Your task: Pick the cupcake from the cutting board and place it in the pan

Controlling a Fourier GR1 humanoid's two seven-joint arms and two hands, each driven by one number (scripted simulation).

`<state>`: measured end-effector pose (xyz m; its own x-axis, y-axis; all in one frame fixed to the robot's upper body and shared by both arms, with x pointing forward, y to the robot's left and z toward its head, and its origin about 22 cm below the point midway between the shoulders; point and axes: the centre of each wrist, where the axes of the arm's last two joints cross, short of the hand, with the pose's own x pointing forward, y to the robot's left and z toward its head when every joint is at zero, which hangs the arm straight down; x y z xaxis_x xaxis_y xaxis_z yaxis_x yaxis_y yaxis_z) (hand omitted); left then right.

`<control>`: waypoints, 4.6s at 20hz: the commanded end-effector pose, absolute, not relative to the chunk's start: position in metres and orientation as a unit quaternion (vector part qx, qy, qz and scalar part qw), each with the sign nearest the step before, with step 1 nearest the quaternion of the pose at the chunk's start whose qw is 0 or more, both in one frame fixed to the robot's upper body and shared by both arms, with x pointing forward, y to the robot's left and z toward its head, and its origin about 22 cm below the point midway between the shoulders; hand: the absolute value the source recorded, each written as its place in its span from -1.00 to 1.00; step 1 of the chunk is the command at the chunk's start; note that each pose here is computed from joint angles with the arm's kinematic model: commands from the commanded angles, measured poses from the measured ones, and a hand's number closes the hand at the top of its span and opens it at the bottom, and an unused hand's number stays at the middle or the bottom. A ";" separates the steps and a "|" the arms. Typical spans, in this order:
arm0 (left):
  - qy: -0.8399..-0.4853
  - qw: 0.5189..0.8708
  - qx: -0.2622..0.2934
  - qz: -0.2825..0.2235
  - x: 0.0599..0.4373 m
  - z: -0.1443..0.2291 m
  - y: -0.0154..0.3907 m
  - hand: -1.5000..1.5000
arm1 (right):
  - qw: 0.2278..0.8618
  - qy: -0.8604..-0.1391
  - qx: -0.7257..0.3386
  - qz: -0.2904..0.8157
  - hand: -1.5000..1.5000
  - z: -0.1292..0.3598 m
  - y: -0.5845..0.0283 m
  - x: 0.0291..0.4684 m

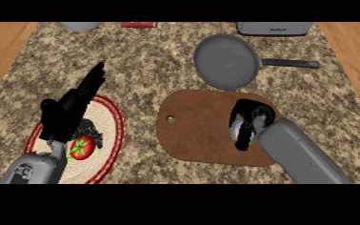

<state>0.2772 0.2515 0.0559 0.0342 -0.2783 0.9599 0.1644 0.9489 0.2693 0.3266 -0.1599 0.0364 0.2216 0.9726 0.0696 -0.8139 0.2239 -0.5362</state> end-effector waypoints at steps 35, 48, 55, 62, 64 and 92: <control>-0.681 0.715 0.042 -0.155 0.281 0.064 0.258 0.00 | 0.498 -0.695 -0.399 0.332 1.00 0.089 -0.020 0.220; -0.680 0.713 0.039 -0.164 0.288 0.058 0.255 0.00 | 0.507 -0.703 -0.419 0.272 1.00 0.057 -0.079 0.348; -0.678 0.714 0.035 -0.170 0.276 0.055 0.251 0.00 | 0.500 -0.701 -0.442 0.252 1.00 0.037 -0.134 0.396; -0.683 0.712 0.035 -0.162 0.254 0.059 0.233 0.00 | 0.506 -0.700 -0.438 0.249 1.00 0.040 -0.163 0.426; -0.678 0.714 0.032 -0.172 0.267 0.052 0.235 0.00 | 0.506 -0.694 -0.444 0.256 1.00 0.018 -0.155 0.422; -0.686 0.705 0.023 -0.176 0.289 0.060 0.242 0.00 | 0.634 -0.741 -0.219 0.021 -1.00 0.027 -0.261 0.430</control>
